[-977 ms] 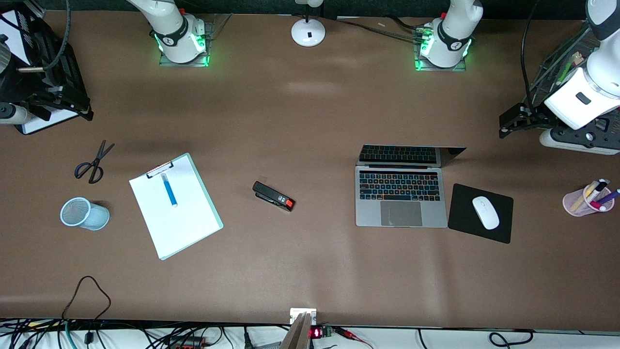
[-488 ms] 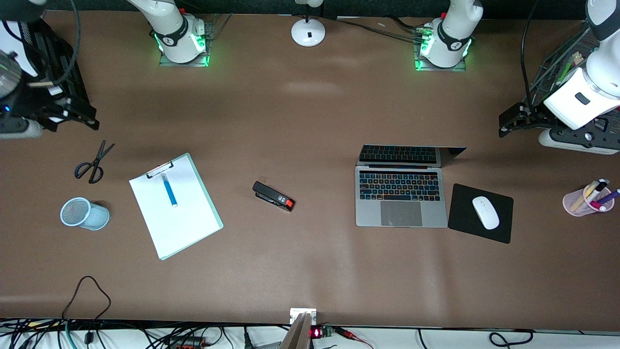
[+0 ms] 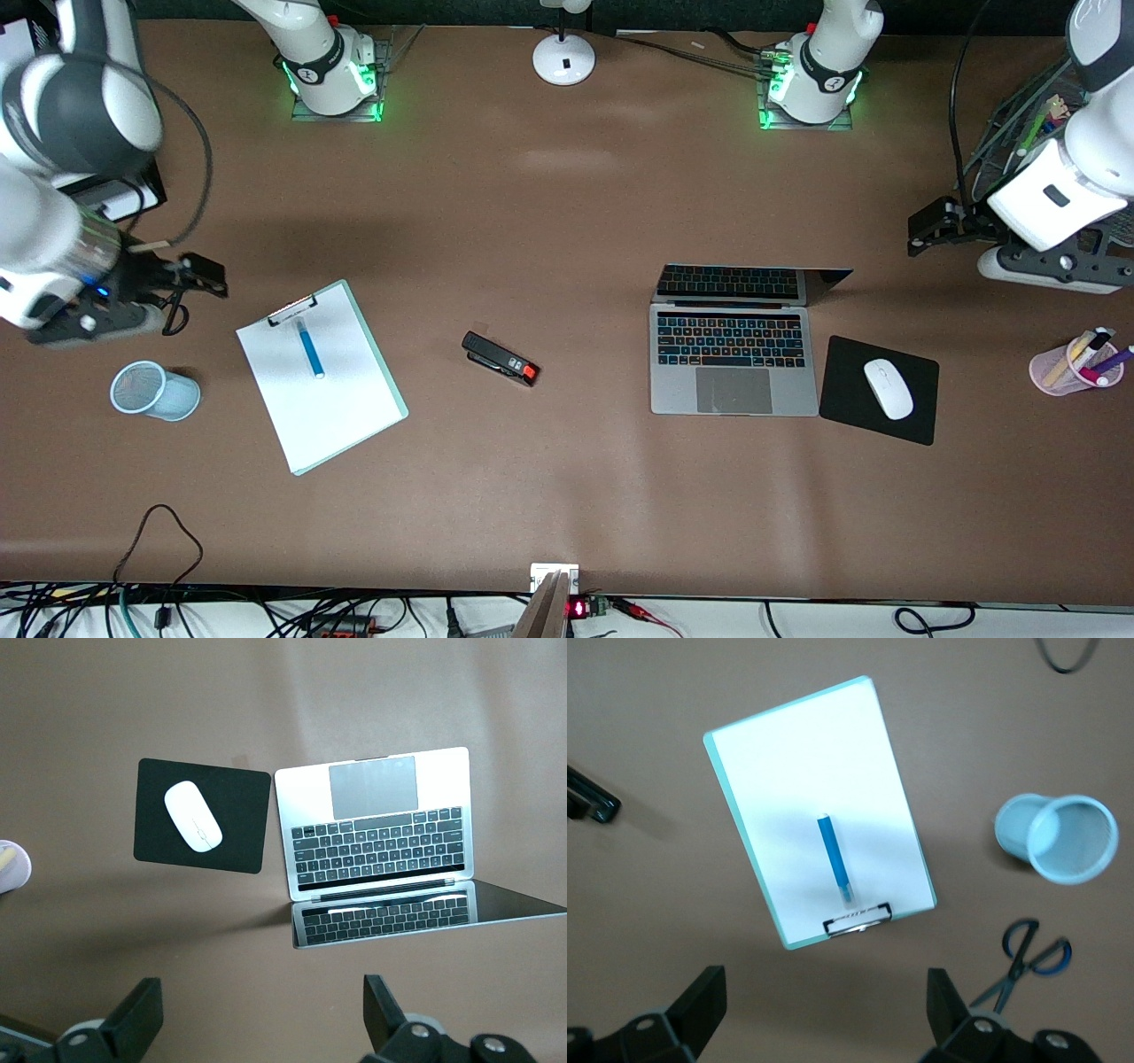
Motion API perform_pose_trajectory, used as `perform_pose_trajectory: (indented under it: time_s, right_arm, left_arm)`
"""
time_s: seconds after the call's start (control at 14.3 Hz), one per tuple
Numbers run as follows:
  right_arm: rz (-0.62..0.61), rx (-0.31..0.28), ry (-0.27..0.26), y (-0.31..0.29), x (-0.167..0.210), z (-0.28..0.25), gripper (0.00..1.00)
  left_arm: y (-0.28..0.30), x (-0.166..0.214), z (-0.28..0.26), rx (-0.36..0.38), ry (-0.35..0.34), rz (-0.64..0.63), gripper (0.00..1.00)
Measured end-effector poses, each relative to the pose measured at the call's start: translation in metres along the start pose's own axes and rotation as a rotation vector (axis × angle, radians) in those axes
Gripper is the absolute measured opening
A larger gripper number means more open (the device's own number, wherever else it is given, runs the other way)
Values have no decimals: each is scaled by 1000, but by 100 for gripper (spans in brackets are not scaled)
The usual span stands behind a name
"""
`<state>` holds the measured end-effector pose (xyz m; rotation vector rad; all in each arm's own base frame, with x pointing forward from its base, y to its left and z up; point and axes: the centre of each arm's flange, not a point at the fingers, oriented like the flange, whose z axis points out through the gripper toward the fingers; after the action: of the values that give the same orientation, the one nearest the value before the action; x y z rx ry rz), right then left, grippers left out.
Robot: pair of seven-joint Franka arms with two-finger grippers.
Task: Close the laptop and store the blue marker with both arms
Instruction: 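Grasp the blue marker with the right gripper while the left gripper reaches the laptop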
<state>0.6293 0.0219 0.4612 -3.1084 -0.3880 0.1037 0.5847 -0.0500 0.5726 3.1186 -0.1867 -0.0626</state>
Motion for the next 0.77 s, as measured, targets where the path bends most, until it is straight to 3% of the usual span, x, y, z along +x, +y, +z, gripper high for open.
perform_pose_trajectory:
  time_s: [0.28,0.49,0.63,0.77]
  right_arm:
    - [-105,1,-16,5,25,68,100]
    - [-181,-2,-5,4,38,117,96]
    - [-242,4,-20,-2,44,147,82]
    - [-301,8,-29,-10,48,167,78]
  left_arm:
    - [-2,12,20,-6,-40,3,96]
    - [-1,9,19,-11,-120,6,67]
    - [0,9,16,-12,-127,8,45]
    - [2,8,18,-13,-144,5,27]
